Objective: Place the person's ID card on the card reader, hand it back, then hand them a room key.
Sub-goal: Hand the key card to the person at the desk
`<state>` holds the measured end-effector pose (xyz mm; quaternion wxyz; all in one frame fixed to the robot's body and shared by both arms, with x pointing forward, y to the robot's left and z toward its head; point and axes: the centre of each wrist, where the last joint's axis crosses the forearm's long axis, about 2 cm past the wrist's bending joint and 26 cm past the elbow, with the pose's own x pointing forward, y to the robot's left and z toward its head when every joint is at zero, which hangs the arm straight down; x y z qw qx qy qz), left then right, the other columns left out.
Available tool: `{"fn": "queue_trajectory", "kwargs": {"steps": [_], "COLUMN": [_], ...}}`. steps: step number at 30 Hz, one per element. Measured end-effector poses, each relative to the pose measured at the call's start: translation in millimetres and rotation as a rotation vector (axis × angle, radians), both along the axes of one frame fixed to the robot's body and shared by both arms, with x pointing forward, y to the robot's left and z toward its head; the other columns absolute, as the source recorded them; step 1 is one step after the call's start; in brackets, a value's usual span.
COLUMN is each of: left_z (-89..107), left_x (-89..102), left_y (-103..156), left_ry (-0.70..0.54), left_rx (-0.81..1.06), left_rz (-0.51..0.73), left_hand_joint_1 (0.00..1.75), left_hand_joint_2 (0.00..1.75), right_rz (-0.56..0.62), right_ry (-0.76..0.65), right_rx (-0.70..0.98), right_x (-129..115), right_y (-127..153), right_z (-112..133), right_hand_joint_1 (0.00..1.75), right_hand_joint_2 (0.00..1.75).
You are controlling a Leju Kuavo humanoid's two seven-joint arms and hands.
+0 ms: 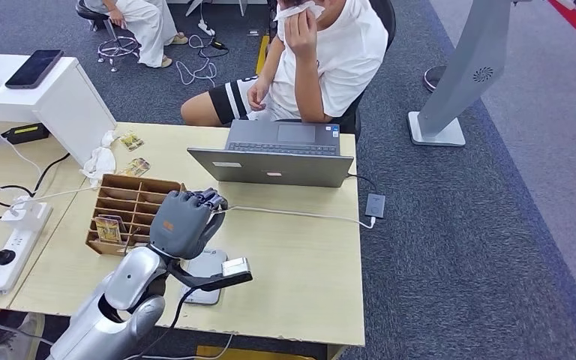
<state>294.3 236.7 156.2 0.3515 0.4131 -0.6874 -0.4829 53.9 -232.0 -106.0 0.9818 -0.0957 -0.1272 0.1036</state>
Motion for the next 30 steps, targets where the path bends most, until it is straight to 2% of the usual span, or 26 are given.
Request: {"fn": "queue_trajectory", "kwargs": {"steps": [2,4,9,12,15,21,30], "left_z": [10.7,30.1,96.4,129.5,149.6,171.0,162.4], "left_x": [2.1,10.1,46.1,62.6,76.7,109.5,124.7], "left_y": [-2,-1,12,22,30,65,96], "left_ry": [-0.089,-0.214,-0.453,-0.546,-0.565,-0.499,-0.408], "left_rx": [-0.040,-0.081,-0.090,-0.078,-0.063,-0.055,-0.077], "left_rz": [-0.009,-0.020,-0.022,0.009,0.056,0.195,0.270], "left_hand_joint_1": [1.75,1.75,1.75,1.75,1.75,1.75,1.75], "left_hand_joint_2": [1.75,1.75,1.75,1.75,1.75,1.75,1.75], "right_rz": [0.007,0.023,0.093,0.115,0.135,0.160,0.169], "right_ry": [-0.002,-0.006,-0.021,-0.028,-0.026,-0.032,-0.012], "right_rx": [-0.001,-0.003,-0.010,-0.009,-0.010,-0.011,-0.021], "right_x": [0,2,14,19,21,17,16], "right_y": [0,0,1,1,2,1,-1], "right_z": [0,0,2,3,3,2,2], "right_hand_joint_1": [0.00,0.00,0.00,0.00,0.00,0.00,0.00], "right_hand_joint_2": [1.75,1.75,1.75,1.75,1.75,1.75,1.75]}}
